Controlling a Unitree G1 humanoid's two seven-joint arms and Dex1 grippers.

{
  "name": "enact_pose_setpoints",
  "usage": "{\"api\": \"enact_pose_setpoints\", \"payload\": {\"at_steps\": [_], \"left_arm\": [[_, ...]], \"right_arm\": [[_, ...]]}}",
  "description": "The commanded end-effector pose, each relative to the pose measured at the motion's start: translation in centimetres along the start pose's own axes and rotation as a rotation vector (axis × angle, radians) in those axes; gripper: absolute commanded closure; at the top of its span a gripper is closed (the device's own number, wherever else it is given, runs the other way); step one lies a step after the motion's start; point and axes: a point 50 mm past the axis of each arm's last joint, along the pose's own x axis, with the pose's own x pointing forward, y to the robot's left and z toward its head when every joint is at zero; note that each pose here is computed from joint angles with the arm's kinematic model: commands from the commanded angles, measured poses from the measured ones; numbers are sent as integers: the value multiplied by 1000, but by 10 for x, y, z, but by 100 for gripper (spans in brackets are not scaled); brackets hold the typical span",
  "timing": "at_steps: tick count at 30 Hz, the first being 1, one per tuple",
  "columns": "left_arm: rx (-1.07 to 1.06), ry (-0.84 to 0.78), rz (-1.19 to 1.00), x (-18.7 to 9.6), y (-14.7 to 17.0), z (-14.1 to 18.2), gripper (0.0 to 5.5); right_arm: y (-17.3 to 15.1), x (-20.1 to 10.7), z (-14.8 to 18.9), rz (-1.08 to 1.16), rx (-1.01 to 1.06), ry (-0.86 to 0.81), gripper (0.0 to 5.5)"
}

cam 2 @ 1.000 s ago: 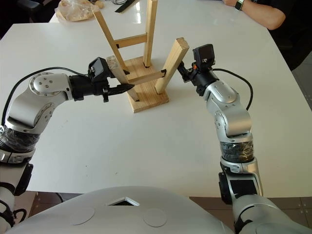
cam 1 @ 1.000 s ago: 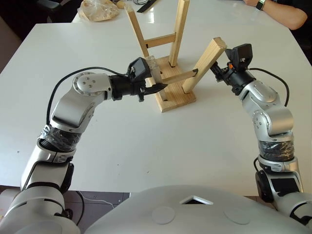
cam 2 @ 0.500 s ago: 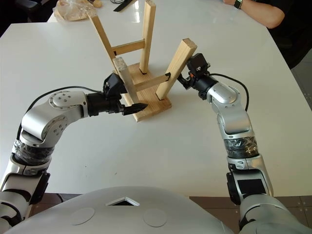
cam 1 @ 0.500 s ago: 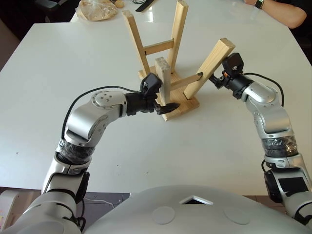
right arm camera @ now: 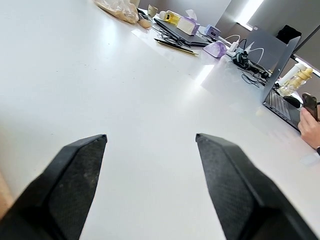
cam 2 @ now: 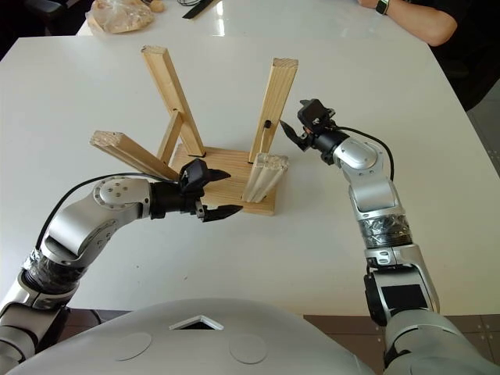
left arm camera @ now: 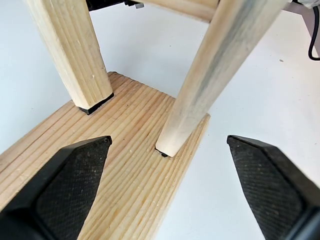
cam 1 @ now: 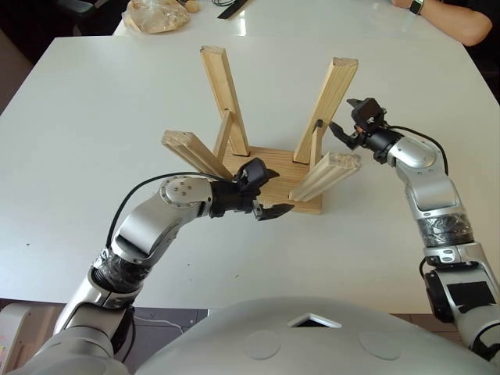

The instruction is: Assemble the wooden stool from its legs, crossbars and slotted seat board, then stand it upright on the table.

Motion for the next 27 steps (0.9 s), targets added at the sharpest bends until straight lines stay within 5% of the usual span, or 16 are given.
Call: {"api": "enact_pose_setpoints", "payload": {"at_steps": [1, 8, 13, 17, 19, 23, 27], "left_arm": [[38, -4, -34, -14, -14, -4, 121], [5, -68, 23, -48, -29, -7, 121], [-69, 24, 68, -99, -26, -38, 121], [-105, 84, 207, -112, -5, -66, 121], [-97, 74, 277, -108, 6, -67, 121], [-74, 38, 324, -88, 21, -66, 121], [-54, 31, 364, -73, 33, -66, 121]], "right_arm": [[-8, -3, 1, -37, -32, -1, 220], [-24, -26, 3, -165, 23, -31, 220], [-55, -66, 64, -305, 322, -397, 220], [-30, -103, 136, 263, 557, -773, 220], [-13, -107, 145, 532, 561, -760, 220], [-7, -93, 157, 696, 617, -740, 220], [1, -93, 204, 893, 653, -837, 220]]}}
